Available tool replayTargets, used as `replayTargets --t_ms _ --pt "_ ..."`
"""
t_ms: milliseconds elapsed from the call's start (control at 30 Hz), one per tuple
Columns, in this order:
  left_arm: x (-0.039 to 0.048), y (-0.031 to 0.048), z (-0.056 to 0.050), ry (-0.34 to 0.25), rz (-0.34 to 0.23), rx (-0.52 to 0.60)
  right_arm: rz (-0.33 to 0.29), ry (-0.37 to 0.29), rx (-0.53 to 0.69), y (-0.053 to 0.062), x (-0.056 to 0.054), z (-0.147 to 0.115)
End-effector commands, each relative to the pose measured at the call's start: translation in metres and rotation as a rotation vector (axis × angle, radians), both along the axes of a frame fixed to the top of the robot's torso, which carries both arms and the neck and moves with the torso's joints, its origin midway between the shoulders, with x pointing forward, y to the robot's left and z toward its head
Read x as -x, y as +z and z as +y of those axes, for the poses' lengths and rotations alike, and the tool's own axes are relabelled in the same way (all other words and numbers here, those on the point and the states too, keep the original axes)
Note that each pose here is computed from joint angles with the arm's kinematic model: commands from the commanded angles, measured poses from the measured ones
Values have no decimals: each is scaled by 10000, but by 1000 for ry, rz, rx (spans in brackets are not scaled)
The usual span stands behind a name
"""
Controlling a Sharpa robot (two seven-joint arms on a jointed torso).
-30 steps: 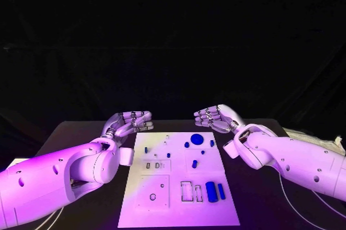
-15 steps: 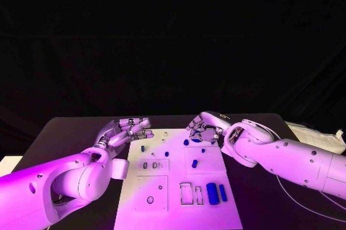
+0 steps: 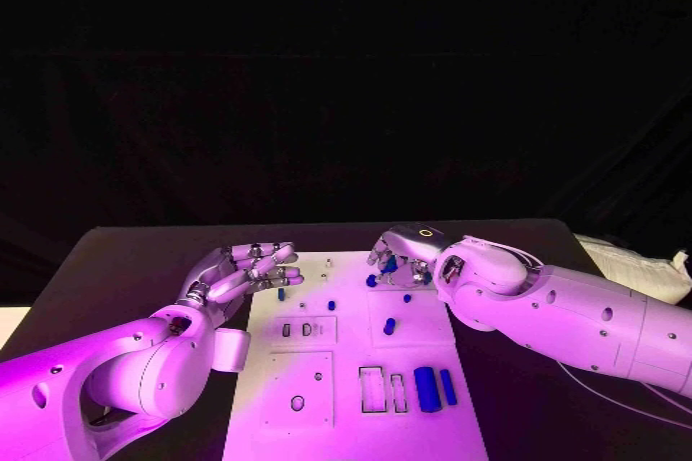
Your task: Assemble the parts on the task board
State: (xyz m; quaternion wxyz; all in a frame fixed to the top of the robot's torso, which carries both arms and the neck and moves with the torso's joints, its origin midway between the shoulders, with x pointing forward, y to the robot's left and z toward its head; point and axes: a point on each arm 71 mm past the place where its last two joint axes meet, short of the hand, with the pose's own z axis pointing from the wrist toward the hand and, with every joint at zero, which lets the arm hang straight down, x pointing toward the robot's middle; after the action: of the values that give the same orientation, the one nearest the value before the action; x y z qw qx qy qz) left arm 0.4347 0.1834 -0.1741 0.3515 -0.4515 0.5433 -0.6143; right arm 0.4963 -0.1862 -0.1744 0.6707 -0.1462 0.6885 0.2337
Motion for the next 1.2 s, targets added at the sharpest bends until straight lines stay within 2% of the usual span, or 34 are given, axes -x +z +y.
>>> replayTargets --t_ms 33,767,1200 --pt "14 20 -29 -25 -3 11 -12 -23 99 -6 -12 6" --pt "20 18 -41 -33 11 10 63 -31 161 -34 -70 88" --pt "19 16 -44 -35 13 10 74 -22 157 -52 -90 127"
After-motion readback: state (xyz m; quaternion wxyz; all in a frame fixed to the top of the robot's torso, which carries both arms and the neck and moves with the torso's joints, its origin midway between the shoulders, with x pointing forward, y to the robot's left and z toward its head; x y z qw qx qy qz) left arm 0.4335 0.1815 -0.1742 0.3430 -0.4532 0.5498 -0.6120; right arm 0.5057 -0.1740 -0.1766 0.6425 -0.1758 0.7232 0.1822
